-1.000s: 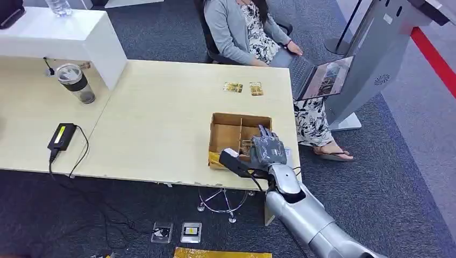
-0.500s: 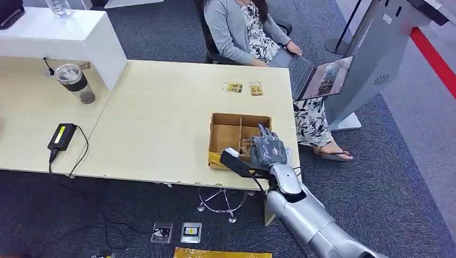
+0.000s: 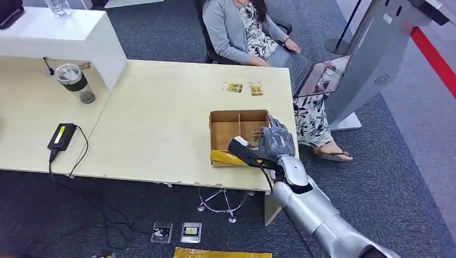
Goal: Pass the card to the sensor for recognition and then transmit it.
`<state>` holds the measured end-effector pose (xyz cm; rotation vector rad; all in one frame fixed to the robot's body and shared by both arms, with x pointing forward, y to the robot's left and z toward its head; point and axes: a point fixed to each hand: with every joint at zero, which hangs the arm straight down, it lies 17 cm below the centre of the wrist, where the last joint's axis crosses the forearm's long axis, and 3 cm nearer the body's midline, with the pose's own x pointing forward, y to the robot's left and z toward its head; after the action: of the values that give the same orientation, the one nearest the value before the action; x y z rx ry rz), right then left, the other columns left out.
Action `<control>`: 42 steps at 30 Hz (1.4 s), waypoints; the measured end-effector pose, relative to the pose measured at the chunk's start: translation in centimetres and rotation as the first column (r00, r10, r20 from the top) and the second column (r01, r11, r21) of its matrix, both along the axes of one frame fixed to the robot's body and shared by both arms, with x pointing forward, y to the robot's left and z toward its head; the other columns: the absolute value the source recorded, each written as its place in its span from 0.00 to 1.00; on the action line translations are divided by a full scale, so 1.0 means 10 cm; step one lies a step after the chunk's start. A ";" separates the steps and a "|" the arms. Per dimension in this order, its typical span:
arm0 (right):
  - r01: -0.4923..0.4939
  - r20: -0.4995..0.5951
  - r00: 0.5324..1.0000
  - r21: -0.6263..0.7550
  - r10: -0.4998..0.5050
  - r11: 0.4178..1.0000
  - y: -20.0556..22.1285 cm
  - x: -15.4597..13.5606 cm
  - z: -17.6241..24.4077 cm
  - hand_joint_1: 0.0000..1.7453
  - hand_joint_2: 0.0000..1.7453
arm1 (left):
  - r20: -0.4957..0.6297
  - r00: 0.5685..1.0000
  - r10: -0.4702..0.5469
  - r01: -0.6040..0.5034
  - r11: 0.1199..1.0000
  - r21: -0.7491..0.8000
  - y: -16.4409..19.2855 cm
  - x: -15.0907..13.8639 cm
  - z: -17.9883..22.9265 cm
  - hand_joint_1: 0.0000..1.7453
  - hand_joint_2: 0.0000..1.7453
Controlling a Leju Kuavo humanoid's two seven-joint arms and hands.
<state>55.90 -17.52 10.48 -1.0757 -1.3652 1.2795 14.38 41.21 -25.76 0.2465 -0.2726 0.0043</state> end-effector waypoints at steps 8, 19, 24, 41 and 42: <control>0.019 0.008 1.000 0.018 -0.019 1.000 -0.11 0.03 0.04 1.00 1.00 | 0.000 1.000 -0.006 0.006 1.000 0.001 0.01 0.00 0.00 0.00 0.00; 0.027 0.024 0.999 0.021 -0.028 0.999 -0.16 0.04 0.05 1.00 1.00 | 0.000 1.000 -0.008 0.008 1.000 -0.003 0.00 0.00 0.00 0.00 0.00; 0.044 0.049 0.998 0.036 -0.045 0.998 -0.27 0.13 0.17 1.00 1.00 | 0.007 1.000 -0.017 0.017 1.000 -0.003 0.00 0.01 0.01 0.00 0.00; 0.045 0.127 0.991 0.054 -0.051 0.998 -0.45 0.30 0.61 1.00 1.00 | 0.009 1.000 -0.016 0.016 1.000 0.007 0.04 0.02 0.01 0.00 0.00; 0.044 0.133 0.990 0.053 -0.050 0.998 -0.45 0.31 0.63 1.00 1.00 | 0.009 1.000 -0.015 0.015 1.000 0.008 0.04 0.02 0.01 0.00 0.00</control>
<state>59.00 -22.07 16.79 -1.1701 -1.4553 1.1506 14.53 41.65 -25.63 0.2527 -0.2836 -0.0108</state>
